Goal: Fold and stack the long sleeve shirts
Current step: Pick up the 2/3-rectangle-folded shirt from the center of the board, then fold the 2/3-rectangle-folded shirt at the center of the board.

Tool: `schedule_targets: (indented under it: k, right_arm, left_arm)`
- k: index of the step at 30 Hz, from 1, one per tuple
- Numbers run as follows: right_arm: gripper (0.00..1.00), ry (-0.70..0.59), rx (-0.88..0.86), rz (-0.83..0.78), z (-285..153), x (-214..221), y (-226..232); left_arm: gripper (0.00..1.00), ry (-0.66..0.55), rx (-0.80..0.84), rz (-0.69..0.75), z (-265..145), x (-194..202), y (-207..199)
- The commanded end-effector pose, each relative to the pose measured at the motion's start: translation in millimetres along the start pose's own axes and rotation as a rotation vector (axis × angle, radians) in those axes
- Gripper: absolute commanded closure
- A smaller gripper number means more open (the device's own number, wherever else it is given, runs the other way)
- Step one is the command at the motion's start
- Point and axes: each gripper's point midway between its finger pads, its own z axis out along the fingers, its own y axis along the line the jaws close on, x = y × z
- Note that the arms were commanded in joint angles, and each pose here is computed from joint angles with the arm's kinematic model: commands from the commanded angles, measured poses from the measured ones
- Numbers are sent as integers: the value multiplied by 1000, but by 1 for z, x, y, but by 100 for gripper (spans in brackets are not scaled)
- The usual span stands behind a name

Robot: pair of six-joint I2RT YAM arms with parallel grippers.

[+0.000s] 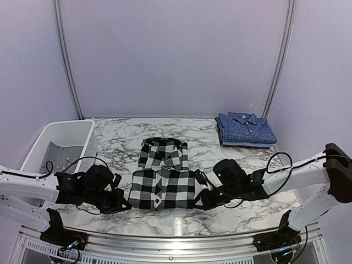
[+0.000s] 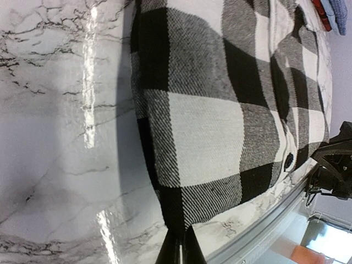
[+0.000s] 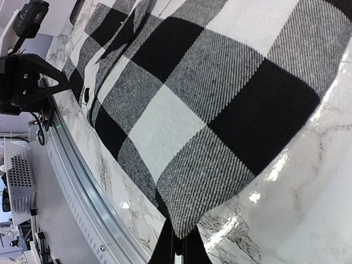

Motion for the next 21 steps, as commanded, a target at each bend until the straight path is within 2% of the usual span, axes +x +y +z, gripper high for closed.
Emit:
schedule_targets:
  k: [1, 7, 13, 17, 21]
  right_arm:
    - [100, -25, 7, 2, -17, 1, 12]
    - [100, -149, -5, -9, -54, -46, 44]
    - [100, -251, 24, -54, -68, -128, 41]
    - [100, -319, 67, -36, -64, -193, 4]
    - [100, -351, 84, 26, -35, -255, -53]
  left_arm:
    - [100, -34, 16, 15, -21, -3, -16]
    - [100, -137, 23, 98, -57, -31, -49]
    - [100, -207, -35, 176, -66, -91, -73]
    - [100, -258, -87, 223, -55, -162, -89]
    - [100, -295, -115, 189, -21, -241, -77]
